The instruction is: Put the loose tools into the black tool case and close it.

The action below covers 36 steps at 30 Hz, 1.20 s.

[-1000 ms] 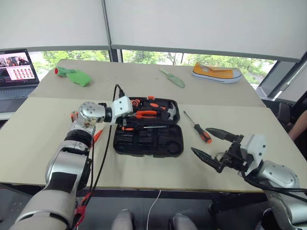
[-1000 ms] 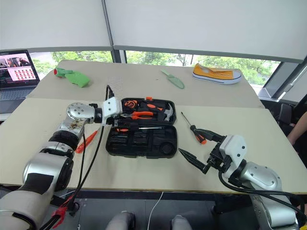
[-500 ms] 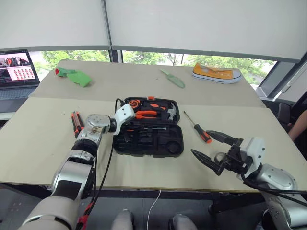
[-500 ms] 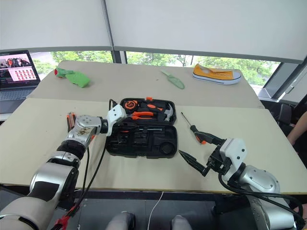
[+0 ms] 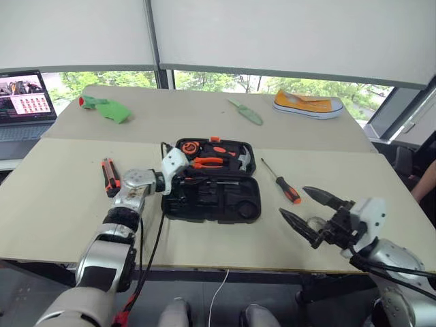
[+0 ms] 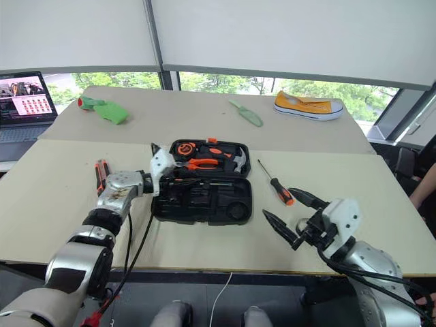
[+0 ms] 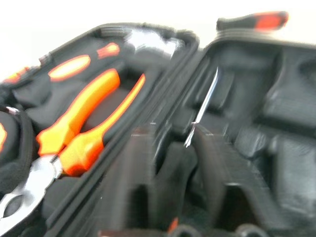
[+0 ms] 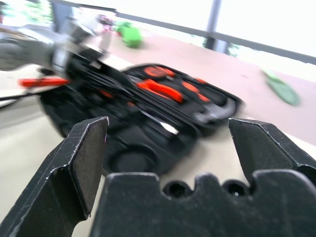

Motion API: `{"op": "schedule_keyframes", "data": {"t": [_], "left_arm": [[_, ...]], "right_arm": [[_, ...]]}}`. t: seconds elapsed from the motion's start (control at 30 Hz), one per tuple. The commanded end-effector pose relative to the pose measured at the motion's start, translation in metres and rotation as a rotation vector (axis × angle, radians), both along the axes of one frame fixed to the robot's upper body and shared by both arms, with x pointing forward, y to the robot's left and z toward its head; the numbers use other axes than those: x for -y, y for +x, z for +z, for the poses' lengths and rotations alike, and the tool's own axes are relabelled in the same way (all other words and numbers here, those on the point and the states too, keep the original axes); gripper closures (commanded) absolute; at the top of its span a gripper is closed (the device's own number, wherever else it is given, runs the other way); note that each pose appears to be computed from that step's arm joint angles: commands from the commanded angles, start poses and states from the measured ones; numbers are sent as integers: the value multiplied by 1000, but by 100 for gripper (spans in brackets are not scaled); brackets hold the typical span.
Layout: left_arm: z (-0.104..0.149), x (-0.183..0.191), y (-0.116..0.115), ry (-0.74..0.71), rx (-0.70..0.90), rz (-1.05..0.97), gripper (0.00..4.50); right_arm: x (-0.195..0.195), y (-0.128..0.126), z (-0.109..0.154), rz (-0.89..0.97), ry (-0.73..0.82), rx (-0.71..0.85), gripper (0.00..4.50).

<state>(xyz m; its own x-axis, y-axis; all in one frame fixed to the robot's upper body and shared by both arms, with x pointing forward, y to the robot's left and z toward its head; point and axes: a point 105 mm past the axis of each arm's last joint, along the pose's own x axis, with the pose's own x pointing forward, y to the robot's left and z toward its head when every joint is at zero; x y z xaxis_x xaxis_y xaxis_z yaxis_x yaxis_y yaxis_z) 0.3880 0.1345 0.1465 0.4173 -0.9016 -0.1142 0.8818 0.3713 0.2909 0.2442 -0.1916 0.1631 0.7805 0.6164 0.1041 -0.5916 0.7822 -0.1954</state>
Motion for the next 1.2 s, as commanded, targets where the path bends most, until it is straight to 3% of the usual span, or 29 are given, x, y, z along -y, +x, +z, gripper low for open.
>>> {"op": "schedule_keyframes", "data": {"t": [0.03, 0.13, 0.23, 0.3, 0.43, 0.53, 0.73, 0.93, 1.03, 1.2], "left_arm": [[50, -36, -33, -138, 119, -120, 120], [41, -62, -53, -98, 75, -85, 14], [2, -92, -82, 17, -18, -19, 5], [-19, -104, -96, 3, -61, 55, 5], [-24, -105, -118, -63, -37, 103, 5], [-12, -97, -123, -136, -9, 111, 5], [5, -70, -121, -216, 29, 82, 5], [6, -49, -123, -226, 22, 51, 5], [4, -44, -124, -209, 30, 42, 5], [8, -43, -124, -207, 52, 61, 0]], "right_arm": [[46, -12, 10, -204, -18, 53, 0], [84, -25, -15, -389, -87, -47, 0], [107, -42, -37, -474, -129, -118, 0], [119, -46, -43, -538, -138, -143, 0], [127, -43, -42, -554, -188, -170, 0], [119, -20, -30, -484, -202, -172, 0], [74, 54, -19, -232, -293, -294, 0], [47, 129, -33, -198, -383, -480, 0], [30, 144, -43, -135, -448, -536, 0], [15, 151, -54, -89, -456, -615, 141]]}}
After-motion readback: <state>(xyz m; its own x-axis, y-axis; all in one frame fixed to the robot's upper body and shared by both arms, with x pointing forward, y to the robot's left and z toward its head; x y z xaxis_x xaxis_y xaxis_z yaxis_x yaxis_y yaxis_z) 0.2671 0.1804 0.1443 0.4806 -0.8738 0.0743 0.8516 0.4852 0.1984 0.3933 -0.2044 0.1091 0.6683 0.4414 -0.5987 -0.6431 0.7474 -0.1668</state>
